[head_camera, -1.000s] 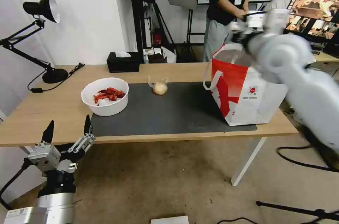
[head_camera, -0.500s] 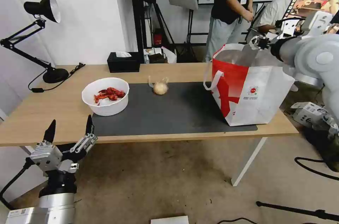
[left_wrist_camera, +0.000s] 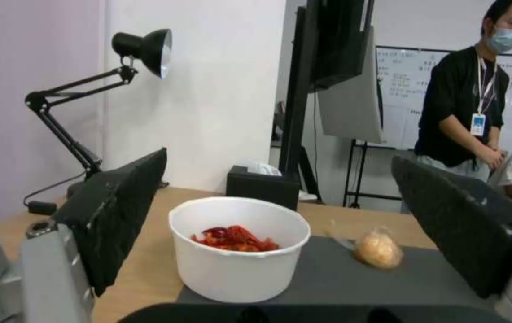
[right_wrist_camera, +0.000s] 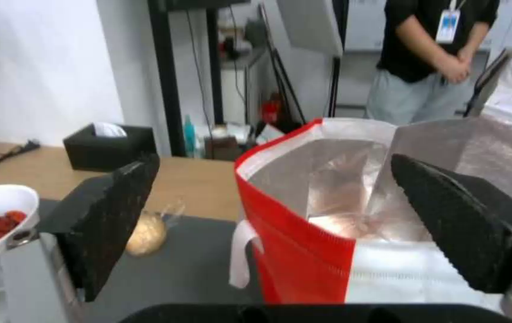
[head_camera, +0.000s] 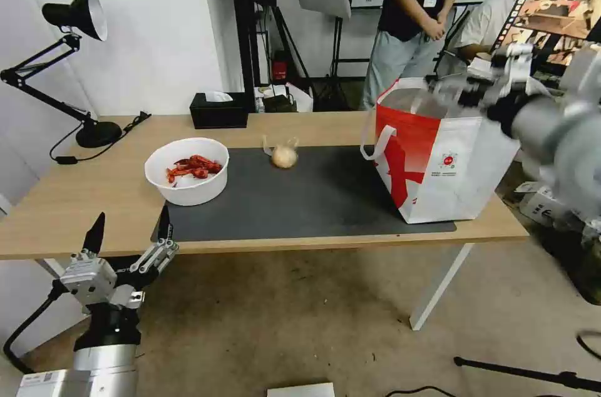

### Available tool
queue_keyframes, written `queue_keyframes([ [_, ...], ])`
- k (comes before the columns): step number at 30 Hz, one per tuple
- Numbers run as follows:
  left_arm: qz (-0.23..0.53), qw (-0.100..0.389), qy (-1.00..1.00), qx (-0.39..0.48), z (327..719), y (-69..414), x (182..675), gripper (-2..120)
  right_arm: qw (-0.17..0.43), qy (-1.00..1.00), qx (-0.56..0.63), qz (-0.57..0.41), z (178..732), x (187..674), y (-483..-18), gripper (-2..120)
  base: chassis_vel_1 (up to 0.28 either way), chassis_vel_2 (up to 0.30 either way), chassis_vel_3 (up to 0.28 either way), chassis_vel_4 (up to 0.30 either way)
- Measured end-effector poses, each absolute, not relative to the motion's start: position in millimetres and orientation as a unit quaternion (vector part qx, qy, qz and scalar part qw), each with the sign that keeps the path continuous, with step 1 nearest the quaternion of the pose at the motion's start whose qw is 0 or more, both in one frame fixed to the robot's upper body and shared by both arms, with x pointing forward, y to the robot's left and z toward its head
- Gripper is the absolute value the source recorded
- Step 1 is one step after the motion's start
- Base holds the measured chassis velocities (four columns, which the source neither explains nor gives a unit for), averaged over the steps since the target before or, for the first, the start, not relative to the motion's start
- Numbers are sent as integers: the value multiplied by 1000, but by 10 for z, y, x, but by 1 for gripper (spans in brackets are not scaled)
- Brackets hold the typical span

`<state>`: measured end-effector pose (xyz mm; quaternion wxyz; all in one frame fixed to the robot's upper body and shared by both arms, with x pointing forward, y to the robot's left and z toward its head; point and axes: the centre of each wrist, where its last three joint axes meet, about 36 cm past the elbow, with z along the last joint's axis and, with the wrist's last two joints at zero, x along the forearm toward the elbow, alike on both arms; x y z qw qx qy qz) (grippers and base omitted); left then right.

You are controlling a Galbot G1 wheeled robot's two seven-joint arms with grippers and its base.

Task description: Pick up the trash from the table and place it into the takeout bag.

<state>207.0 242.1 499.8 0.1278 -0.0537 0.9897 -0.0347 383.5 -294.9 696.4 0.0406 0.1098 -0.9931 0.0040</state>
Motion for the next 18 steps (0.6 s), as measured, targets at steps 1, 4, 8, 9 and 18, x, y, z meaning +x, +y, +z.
queue_keyframes([
  [1,-34,127,990,-54,4995,2419,2065,100,27,-993,113,5,6918,3694,-2956,100,0,0,0,0],
  [4,-34,126,990,-53,4991,2418,2056,100,8,-992,123,10,6719,3468,-2981,100,0,0,0,0],
  [8,-31,124,990,-53,4979,2405,2036,100,-16,-990,138,12,6386,3105,-3121,100,0,0,0,0],
  [9,-30,121,991,-53,4972,2398,2025,100,-15,-990,140,10,6234,2956,-3171,100,0,0,0,0],
  [18,-33,111,992,-46,4944,2352,1979,100,-49,-993,95,41,5374,2205,-3338,100,0,0,0,0],
])
